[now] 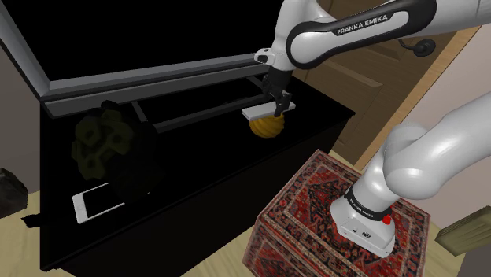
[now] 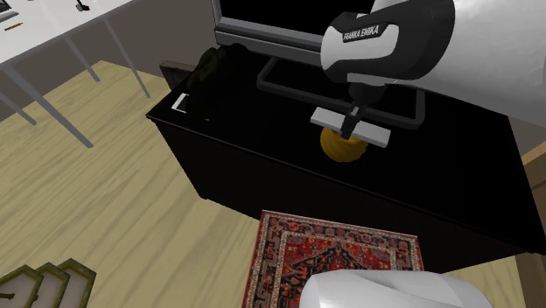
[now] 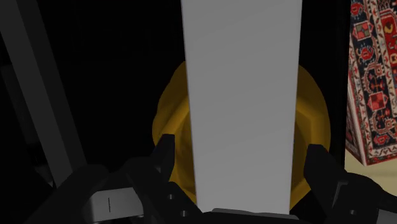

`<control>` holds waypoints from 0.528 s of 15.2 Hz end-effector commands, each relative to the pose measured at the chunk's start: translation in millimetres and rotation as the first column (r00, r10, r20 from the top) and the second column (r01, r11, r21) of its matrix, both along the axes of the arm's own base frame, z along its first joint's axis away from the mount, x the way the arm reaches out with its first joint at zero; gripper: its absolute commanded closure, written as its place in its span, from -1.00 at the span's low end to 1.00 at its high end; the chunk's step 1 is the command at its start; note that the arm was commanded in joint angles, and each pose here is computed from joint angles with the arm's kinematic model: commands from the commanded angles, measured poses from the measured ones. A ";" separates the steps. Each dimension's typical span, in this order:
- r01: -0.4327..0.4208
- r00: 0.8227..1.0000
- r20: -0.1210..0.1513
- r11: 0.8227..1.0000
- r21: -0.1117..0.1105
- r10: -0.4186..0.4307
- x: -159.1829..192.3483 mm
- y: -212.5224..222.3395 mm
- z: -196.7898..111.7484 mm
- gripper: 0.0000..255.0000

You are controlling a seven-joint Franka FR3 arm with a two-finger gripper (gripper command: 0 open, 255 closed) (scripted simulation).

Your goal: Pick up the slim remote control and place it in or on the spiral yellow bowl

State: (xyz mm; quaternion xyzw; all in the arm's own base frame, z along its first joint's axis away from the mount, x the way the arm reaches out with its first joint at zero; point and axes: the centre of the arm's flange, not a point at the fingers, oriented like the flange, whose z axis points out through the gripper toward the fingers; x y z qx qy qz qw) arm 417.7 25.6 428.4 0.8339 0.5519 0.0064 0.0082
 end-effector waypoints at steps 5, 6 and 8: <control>0.000 1.000 -0.001 1.000 0.000 0.000 -0.3 0.0 12.8 -1.00; 0.000 1.000 -0.001 1.000 0.000 0.000 -0.6 0.1 26.0 -1.00; 0.000 1.000 -0.001 1.000 0.000 0.000 -1.0 0.2 49.6 -1.00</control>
